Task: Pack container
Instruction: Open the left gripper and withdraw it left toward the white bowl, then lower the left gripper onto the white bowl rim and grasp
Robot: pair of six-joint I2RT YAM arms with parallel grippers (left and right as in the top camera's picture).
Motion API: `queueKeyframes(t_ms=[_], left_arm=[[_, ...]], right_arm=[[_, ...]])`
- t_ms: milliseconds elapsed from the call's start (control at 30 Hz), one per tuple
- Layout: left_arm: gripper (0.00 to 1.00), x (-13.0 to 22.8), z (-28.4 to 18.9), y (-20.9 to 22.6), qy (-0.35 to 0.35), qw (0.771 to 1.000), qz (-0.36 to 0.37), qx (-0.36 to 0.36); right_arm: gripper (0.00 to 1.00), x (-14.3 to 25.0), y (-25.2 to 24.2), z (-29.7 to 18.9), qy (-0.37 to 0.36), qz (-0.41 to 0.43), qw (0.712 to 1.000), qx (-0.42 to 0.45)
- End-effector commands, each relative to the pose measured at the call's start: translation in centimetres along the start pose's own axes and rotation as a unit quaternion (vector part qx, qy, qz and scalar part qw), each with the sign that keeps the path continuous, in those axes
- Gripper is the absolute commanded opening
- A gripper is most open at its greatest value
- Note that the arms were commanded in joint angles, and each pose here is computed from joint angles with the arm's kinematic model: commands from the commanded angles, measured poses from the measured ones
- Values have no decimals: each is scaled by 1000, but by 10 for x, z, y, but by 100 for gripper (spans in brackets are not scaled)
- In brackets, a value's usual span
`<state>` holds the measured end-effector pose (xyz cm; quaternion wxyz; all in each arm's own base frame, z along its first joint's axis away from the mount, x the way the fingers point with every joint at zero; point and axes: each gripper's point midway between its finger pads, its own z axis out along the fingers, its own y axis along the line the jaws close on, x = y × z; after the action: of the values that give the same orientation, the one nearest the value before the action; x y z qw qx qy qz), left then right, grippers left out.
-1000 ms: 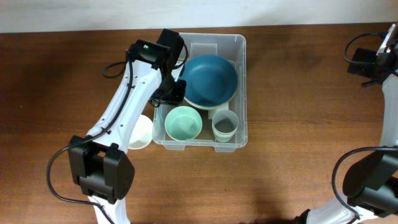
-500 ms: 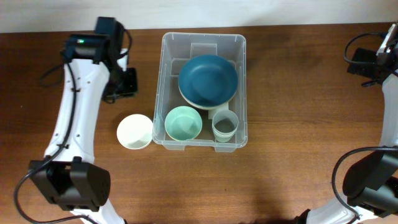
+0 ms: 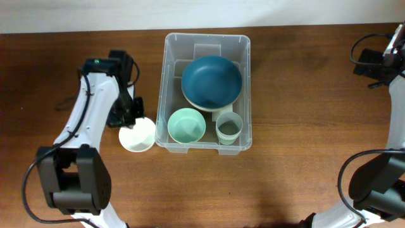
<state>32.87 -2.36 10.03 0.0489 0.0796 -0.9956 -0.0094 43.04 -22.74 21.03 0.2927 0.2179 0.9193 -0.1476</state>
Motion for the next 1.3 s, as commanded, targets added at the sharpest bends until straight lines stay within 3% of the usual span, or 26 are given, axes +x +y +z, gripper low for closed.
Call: queueKeyframes(t_ms=[0,567,900,1267], left_arm=[[1,7,20,-7,10,1000,-9,23],[0,-17,68,-11,-50,998,-21,34],[1,-40,69,-6,-101,995,-23,15],[1,-50,81,-7,-106,994,-24,16]], right_arm=[[99,-10,-5,-13,-19,11,1000,3],[99,-10,-5,-13,-19,11,1000,3],[99,-10,-5,-13,-19,11,1000,3],[99,-10,-5,-13,-19,11,1000,3]])
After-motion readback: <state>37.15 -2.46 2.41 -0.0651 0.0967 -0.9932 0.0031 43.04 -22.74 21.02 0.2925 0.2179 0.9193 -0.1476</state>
